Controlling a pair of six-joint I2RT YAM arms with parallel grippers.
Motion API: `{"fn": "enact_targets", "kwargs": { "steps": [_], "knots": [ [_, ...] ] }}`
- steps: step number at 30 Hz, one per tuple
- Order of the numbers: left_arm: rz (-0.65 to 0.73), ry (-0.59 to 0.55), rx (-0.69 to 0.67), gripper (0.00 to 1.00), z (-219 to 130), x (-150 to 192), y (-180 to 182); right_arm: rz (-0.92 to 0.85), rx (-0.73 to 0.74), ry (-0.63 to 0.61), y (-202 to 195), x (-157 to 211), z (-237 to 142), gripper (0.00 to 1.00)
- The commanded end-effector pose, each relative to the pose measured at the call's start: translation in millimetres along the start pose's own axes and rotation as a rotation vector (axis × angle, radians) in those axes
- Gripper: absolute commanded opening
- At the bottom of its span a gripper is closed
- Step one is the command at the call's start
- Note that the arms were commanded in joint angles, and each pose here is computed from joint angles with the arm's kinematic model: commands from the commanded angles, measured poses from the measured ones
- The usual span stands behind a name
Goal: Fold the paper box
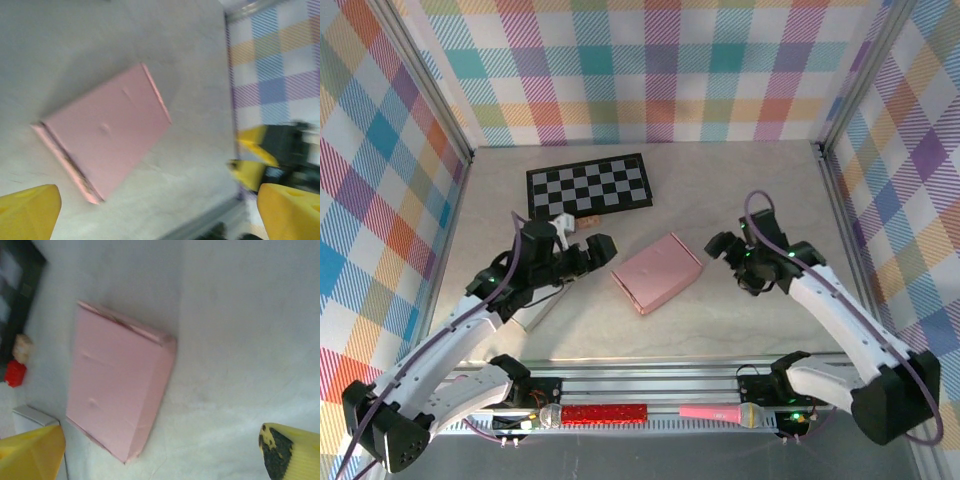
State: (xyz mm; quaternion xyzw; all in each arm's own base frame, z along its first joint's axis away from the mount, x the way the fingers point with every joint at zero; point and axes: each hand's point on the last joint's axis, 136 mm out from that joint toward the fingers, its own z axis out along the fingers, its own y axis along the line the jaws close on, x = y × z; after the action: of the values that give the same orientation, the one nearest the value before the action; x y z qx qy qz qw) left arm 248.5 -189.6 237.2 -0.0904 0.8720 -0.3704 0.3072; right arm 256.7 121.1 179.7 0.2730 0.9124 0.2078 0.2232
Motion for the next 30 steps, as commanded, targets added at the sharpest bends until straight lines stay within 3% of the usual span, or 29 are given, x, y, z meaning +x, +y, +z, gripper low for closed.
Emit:
{"fn": "enact_targets", "kwargs": {
  "steps": [1,3,6,10,13,18,21,25,30],
  "knots": [
    [0.251,-0.106,-0.242,1.00,-28,-25,33,-0.261,0.248,-0.302,-41,-52,-49,0.99],
    [0.287,-0.245,-0.445,1.00,-48,-51,61,-0.377,0.343,-0.472,-58,-77,-54,0.99],
    [0.348,-0.424,-0.688,1.00,-75,-76,97,-0.573,0.323,-0.632,-63,-91,-29,0.99],
    [0.570,-0.419,-0.763,1.00,-63,-79,116,-0.595,0.287,-0.625,-79,-90,10,0.99],
    [0.550,-0.430,-0.856,1.00,-60,-77,149,-0.628,0.234,-0.587,-80,-89,45,0.99],
    [0.489,-0.431,-0.796,1.00,-37,-74,187,-0.647,0.119,-0.594,-73,-100,83,0.99],
    [0.420,-0.420,-0.781,1.00,-28,-79,212,-0.625,0.029,-0.650,-63,-117,87,0.99],
    [0.403,-0.392,-0.745,1.00,-8,-87,239,-0.638,-0.019,-0.583,-59,-127,99,0.99],
    [0.411,-0.374,-0.701,1.00,14,-100,261,-0.654,-0.052,-0.608,-59,-127,94,0.99]
  ]
}}
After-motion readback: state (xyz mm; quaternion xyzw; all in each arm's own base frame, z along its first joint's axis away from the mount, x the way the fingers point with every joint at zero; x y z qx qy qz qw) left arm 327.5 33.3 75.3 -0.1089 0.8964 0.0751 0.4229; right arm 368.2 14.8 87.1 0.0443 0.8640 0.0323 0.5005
